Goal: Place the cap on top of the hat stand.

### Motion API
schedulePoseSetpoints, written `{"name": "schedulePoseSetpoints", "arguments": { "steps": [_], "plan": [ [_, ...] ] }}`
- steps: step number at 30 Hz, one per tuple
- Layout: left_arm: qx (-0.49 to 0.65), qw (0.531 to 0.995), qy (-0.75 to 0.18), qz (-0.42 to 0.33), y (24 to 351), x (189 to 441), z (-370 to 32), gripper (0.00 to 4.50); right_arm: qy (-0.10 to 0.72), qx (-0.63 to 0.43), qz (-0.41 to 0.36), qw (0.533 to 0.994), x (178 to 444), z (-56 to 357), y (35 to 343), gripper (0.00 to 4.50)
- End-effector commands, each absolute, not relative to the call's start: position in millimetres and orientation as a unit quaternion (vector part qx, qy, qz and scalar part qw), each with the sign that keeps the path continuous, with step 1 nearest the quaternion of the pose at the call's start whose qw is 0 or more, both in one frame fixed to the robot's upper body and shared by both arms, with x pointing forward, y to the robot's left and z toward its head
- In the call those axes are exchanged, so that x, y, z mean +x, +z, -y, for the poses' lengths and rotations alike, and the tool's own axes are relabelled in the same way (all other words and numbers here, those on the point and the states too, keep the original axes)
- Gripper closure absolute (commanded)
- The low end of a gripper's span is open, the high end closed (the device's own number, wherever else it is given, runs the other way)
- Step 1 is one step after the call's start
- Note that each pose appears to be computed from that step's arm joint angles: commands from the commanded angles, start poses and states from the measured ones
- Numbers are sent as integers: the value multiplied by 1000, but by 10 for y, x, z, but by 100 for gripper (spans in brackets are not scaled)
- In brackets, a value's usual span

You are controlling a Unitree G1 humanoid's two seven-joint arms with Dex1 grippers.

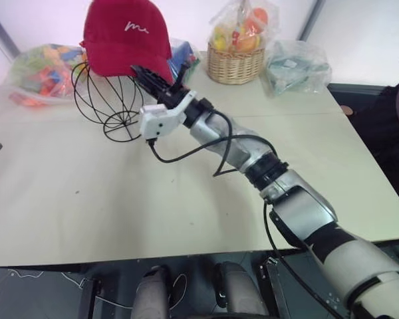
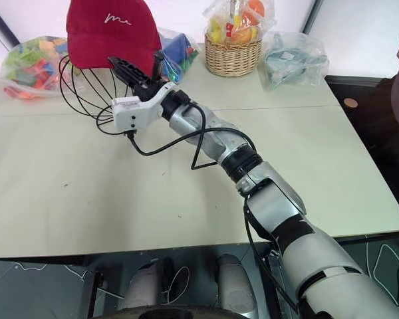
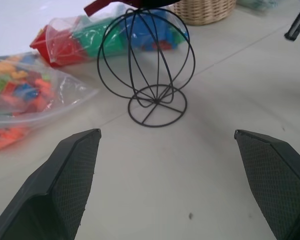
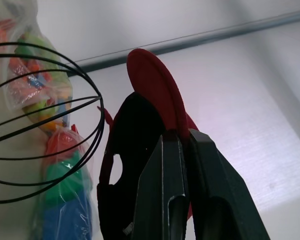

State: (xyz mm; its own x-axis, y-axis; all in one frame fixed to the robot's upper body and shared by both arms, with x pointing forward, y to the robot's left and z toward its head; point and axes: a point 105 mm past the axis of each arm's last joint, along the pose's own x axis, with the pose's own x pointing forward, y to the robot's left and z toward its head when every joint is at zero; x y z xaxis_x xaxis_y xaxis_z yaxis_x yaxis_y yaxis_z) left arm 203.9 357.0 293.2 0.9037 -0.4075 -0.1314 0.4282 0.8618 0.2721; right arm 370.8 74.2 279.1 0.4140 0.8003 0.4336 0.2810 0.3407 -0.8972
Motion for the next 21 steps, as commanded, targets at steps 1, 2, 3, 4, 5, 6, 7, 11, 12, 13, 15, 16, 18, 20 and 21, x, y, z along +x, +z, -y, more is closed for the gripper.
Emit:
{"name": "schedulePoseSetpoints", "arguments": {
  "steps": [1,2,3,4,5,6,7,11,12,13,15,16,18,20,21],
  "plan": [
    [157,965,-209,-11,3029,1990,-3547,0,184,-552,532,615,3672,-873,2910,446],
    [156,965,-209,-11,3021,1995,-3542,0,185,-554,534,612,3664,-906,2916,446],
    [156,966,-208,-10,3015,2001,-3538,0,185,-554,537,609,3652,-937,2929,446],
    [155,966,-208,-10,3009,2009,-3541,0,186,-553,539,607,3634,-978,2943,446],
    [154,966,-208,-10,3004,2015,-3539,0,187,-553,541,606,3625,-1001,2951,446],
    [154,966,-207,-9,2999,2020,-3542,0,187,-553,542,605,3614,-1032,2963,446],
    [153,966,-207,-8,2996,2029,-3543,0,186,-555,542,603,3610,-1058,2968,446],
    [149,967,-207,-1,2988,2060,-3532,0,187,-568,533,599,3630,-1143,2929,446],
    [149,967,-206,-1,2980,2066,-3533,0,189,-570,530,599,3632,-1163,2922,446],
    [148,967,-206,-1,2972,2071,-3537,0,190,-570,529,599,3626,-1189,2924,446],
    [147,968,-205,0,2967,2084,-3537,0,194,-571,527,599,3615,-1230,2919,446],
    [146,968,-205,2,2966,2092,-3534,0,197,-571,525,599,3605,-1256,2902,446],
    [146,968,-205,4,2970,2103,-3525,0,207,-574,521,597,3588,-1304,2839,446],
    [145,968,-205,6,2971,2112,-3516,0,215,-578,516,595,3580,-1339,2766,446],
    [145,968,-205,7,2968,2115,-3515,0,221,-579,514,594,3569,-1365,2728,446]
  ]
}}
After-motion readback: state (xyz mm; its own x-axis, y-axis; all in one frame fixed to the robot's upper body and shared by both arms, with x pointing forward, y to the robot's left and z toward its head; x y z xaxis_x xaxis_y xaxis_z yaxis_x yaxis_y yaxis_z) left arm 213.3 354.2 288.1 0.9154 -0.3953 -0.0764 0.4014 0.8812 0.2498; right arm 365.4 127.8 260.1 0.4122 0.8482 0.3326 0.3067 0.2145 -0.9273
